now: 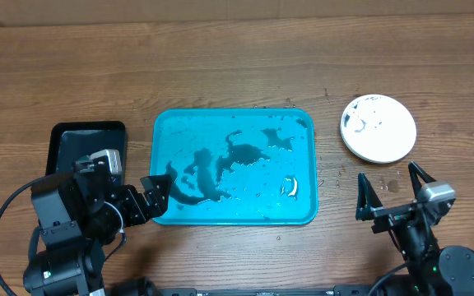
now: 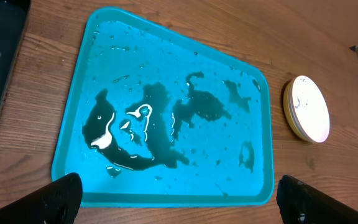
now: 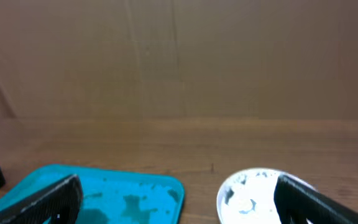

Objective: Clean dirty plates on tray and stack at the side

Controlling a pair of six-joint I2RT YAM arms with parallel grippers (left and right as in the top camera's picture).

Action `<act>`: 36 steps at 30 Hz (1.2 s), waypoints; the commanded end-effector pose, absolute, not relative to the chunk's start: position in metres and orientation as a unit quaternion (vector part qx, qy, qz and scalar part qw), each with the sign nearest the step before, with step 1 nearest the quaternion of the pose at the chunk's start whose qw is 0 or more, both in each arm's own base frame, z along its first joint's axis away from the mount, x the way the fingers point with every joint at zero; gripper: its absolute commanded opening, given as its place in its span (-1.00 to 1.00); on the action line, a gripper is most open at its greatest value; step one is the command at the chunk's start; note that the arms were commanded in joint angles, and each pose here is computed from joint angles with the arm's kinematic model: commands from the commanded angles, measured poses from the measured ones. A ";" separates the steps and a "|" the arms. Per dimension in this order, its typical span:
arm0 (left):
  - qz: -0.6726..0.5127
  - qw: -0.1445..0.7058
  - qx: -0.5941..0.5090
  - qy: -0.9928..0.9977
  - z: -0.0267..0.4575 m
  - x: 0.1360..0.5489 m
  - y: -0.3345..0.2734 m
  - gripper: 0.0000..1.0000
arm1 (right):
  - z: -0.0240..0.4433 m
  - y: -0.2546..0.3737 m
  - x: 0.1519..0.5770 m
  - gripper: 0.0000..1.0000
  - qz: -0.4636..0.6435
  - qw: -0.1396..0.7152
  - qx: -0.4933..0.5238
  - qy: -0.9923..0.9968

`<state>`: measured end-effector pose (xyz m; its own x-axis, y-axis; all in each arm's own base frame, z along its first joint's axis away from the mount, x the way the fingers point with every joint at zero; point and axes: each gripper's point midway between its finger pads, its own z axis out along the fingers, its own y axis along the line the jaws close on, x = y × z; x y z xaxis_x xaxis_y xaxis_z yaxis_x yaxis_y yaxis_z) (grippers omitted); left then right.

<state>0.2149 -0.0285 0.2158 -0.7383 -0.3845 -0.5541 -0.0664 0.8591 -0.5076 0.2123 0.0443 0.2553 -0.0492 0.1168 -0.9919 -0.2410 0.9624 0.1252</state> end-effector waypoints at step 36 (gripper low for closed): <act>-0.236 0.338 -0.130 0.902 0.216 0.215 -0.028 1.00 | 0.171 0.041 0.243 1.00 0.115 0.692 -0.029 0.712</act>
